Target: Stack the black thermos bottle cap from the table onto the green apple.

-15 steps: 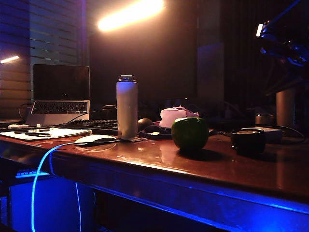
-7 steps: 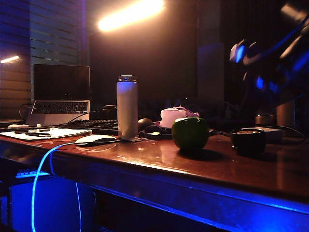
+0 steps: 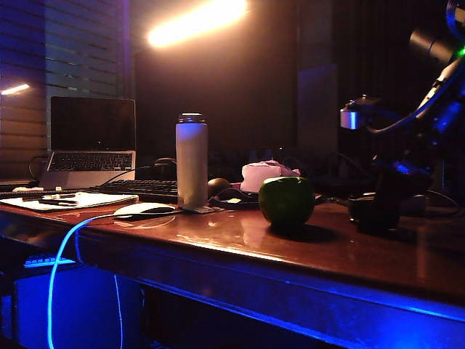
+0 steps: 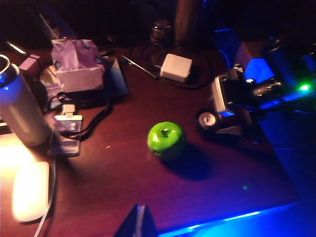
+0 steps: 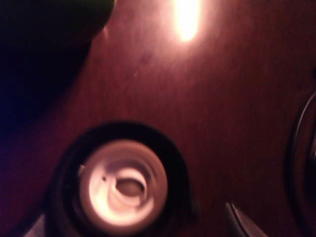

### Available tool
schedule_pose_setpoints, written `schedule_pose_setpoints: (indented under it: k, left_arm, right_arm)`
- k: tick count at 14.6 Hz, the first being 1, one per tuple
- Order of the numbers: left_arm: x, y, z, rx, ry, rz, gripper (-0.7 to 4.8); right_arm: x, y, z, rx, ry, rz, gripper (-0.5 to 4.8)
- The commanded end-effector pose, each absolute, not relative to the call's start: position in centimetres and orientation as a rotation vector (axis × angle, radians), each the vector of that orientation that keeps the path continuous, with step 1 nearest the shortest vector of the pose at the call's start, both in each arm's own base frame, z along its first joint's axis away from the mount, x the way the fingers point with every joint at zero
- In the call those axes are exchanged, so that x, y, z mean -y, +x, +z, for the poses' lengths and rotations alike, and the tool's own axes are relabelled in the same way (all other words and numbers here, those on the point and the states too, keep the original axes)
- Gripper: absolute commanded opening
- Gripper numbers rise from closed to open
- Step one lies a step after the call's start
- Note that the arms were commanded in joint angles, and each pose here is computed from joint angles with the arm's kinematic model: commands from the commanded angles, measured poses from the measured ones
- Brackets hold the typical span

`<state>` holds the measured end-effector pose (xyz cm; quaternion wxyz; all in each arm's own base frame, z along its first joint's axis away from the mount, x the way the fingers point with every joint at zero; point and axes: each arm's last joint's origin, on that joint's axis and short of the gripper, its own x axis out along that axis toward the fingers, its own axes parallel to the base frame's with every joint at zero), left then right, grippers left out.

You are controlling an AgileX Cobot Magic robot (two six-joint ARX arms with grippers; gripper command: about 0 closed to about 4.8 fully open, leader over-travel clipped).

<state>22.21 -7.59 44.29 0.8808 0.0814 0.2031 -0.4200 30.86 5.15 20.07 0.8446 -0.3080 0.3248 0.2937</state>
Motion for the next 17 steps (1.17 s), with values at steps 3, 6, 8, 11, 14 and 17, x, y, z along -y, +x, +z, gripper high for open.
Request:
schedule_pose_setpoints:
  k: [3, 6, 8, 11, 14, 17]
  left_arm:
    - [7.6, 22.0, 44.7, -0.393, 0.162, -0.913, -0.04]
    - [7.6, 22.0, 44.7, -0.394, 0.162, -0.913, -0.04]
    - [7.6, 22.0, 44.7, -0.394, 0.162, -0.913, -0.04]
    - [7.6, 22.0, 44.7, -0.395, 0.161, -0.913, -0.04]
    - [7.6, 22.0, 44.7, -0.394, 0.161, -0.913, -0.04]
    - [7.6, 22.0, 44.7, -0.394, 0.162, -0.913, -0.04]
  right_arm:
    - [-5.5, 32.1, 19.4, -0.628, -0.653, 0.633, 4.79]
    - [-5.7, 32.9, 18.5, -0.613, -0.634, 0.668, 4.79]
    - [-5.9, 33.0, 18.1, -0.621, -0.627, 0.673, 4.79]
    - [-5.9, 33.1, 18.1, -0.625, -0.612, 0.662, 4.12]
    - [-5.9, 33.0, 18.1, -0.639, -0.574, 0.645, 3.52]
    - [-5.9, 33.0, 18.1, -0.656, -0.538, 0.635, 3.54]
